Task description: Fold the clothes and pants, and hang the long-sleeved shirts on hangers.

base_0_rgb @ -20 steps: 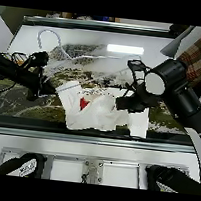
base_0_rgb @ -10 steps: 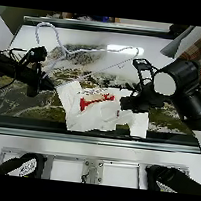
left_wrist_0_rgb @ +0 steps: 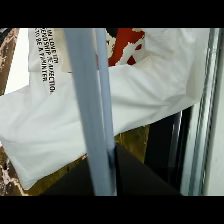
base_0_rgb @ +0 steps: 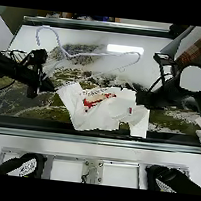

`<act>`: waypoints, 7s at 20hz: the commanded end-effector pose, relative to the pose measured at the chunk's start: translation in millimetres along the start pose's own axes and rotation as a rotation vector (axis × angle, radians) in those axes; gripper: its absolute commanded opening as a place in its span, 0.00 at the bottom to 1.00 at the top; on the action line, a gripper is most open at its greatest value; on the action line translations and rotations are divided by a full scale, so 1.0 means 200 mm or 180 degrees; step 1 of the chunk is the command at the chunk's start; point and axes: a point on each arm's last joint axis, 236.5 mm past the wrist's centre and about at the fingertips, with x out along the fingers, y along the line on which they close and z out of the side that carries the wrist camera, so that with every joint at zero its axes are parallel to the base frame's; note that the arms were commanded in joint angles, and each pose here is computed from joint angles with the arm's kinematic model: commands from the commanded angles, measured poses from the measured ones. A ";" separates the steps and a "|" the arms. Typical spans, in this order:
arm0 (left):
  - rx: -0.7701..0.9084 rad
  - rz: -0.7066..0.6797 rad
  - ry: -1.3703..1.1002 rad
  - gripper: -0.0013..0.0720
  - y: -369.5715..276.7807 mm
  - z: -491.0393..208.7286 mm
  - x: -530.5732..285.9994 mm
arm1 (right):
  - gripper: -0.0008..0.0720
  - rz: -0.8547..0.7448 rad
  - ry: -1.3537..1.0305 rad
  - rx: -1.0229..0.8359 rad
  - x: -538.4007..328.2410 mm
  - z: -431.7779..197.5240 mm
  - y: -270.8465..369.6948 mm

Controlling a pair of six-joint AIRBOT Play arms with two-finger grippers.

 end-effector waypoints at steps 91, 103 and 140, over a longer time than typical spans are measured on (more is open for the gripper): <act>0.0504 -0.0721 -0.0007 0.04 -0.23 -0.09 0.68 | 0.04 0.1899 -0.0874 -0.0816 -0.09 0.29 1.08; 0.0501 -0.0723 -0.0009 0.04 -0.23 -0.09 0.68 | 0.04 0.2225 -0.0834 -0.0883 -0.07 0.26 1.28; 0.0498 -0.0830 -0.0014 0.04 -0.27 -0.09 0.67 | 0.82 0.2380 -0.1437 -0.1293 -0.45 0.12 0.17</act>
